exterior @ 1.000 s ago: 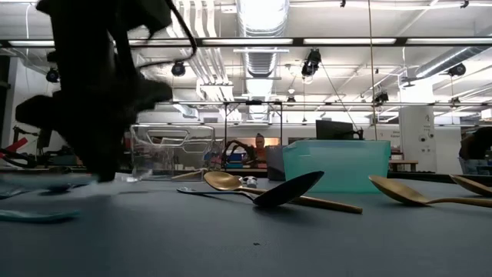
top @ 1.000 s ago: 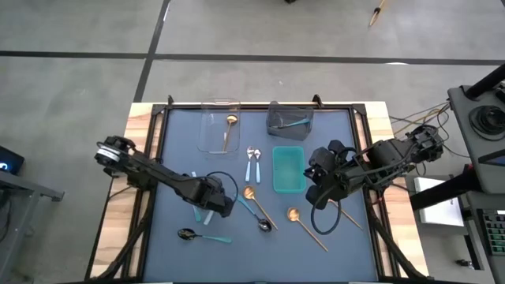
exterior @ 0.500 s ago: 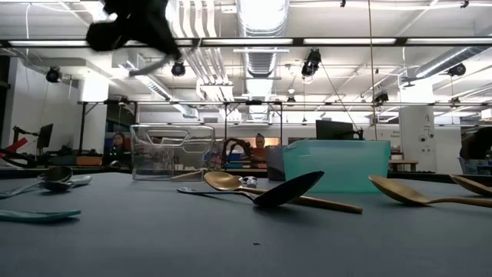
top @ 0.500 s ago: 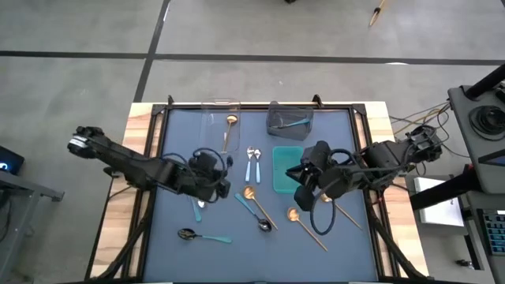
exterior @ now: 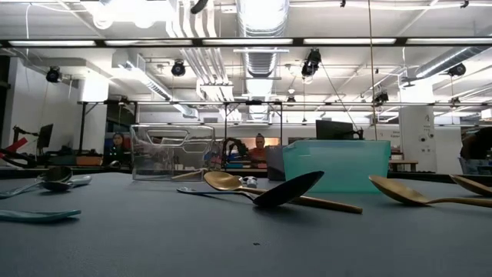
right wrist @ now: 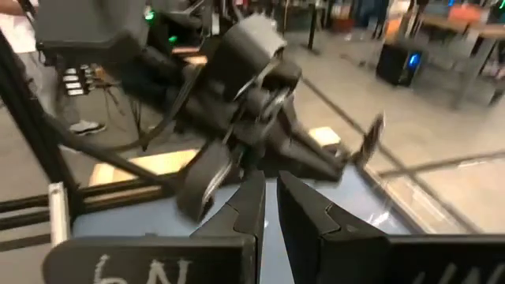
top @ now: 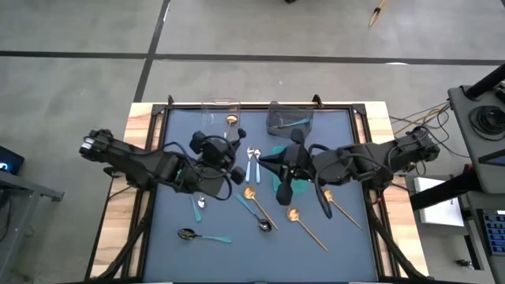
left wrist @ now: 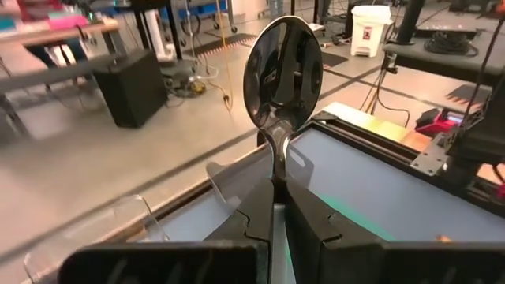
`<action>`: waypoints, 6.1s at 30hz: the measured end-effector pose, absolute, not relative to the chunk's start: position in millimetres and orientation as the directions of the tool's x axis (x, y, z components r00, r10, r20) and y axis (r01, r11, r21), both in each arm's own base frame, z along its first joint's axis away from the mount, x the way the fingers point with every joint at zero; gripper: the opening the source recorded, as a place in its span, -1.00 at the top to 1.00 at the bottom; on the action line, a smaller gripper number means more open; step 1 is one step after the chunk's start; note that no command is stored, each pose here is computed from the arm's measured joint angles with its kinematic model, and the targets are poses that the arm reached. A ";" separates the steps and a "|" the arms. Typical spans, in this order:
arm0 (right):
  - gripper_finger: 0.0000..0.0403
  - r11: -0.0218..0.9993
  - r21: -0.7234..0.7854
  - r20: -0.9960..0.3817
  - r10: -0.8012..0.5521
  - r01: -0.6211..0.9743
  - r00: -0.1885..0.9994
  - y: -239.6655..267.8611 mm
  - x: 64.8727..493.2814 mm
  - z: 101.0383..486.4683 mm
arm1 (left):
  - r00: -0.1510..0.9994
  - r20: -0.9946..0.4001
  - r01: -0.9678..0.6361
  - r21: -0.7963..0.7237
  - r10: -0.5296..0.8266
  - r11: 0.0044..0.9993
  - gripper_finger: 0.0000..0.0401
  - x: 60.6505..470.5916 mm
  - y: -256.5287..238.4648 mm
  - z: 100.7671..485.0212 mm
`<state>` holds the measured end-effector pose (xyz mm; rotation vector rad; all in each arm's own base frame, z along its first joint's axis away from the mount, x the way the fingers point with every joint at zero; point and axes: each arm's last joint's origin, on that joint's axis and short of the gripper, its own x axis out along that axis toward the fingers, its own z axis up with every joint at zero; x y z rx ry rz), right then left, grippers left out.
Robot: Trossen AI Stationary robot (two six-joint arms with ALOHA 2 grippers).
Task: Sort silverware by color (type)
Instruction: Put the light blue spoon into the green bin
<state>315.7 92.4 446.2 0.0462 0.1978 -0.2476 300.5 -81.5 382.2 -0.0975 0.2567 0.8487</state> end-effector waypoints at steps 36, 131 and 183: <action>0.27 0.890 0.006 -0.067 -0.454 0.455 0.888 38.2 350.4 443.3 | 0.591 -0.134 -0.801 0.013 0.795 0.598 0.99 318.9 -84.8 410.0; 0.96 0.528 0.276 -0.876 -0.207 0.803 0.436 -63.1 296.9 292.5 | 0.572 -0.234 -0.791 0.098 0.787 0.604 0.29 151.9 -23.5 456.4; 0.96 0.282 0.413 -0.870 -0.157 0.866 0.467 -80.0 289.8 227.0 | 0.534 -0.272 -0.792 0.172 0.801 0.586 0.29 141.8 -19.9 400.9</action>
